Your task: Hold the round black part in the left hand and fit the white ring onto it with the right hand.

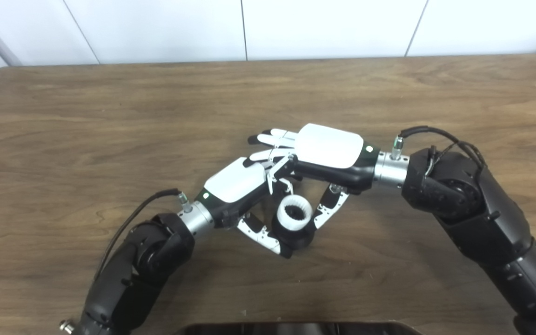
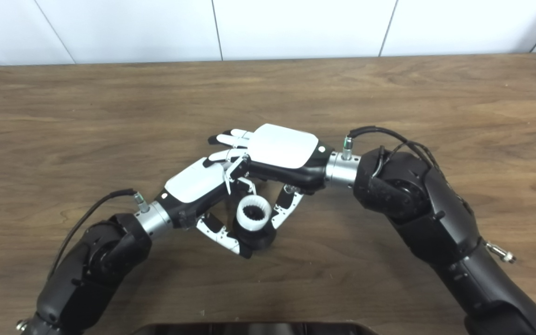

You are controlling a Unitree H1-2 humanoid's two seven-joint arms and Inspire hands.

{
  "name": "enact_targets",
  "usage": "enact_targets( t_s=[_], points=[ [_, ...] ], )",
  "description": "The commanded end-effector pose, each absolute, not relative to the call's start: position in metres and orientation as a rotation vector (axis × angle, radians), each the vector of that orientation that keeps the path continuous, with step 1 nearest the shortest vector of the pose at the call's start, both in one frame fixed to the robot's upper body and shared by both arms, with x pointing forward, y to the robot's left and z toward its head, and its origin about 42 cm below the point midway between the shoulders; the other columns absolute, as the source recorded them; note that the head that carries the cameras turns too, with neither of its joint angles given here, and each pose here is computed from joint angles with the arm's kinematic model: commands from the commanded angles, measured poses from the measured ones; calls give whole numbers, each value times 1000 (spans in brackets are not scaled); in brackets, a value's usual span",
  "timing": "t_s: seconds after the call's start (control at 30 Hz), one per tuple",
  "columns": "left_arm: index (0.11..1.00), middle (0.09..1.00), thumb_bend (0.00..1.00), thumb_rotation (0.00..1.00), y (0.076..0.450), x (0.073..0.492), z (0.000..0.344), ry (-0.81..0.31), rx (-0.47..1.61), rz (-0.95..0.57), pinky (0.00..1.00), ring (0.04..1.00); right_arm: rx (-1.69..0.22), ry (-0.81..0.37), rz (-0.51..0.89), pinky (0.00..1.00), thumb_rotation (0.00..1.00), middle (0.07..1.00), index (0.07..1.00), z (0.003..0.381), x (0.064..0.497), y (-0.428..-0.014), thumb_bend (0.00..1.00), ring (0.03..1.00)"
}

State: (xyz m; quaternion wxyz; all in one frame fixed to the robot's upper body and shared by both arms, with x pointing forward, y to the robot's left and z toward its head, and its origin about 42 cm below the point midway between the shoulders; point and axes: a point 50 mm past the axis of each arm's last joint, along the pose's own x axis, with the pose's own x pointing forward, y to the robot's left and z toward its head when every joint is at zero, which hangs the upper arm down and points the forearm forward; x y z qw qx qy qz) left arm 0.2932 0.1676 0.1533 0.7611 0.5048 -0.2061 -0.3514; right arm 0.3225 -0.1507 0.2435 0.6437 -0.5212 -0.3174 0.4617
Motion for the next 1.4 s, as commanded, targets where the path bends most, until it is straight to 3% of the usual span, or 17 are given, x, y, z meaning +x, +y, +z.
enact_targets(
  t_s=[0.0,1.37],
  points=[
    [481,851,524,58,160,298,177,-547,1084,-722,1000,1000,-1218,-749,1068,1000,138,885,480,252,321,-150,525,1000],
    [482,899,524,57,152,295,179,-551,1090,-745,1000,1000,-1231,-767,1071,1000,154,907,485,255,327,-153,524,1000]
  ],
)
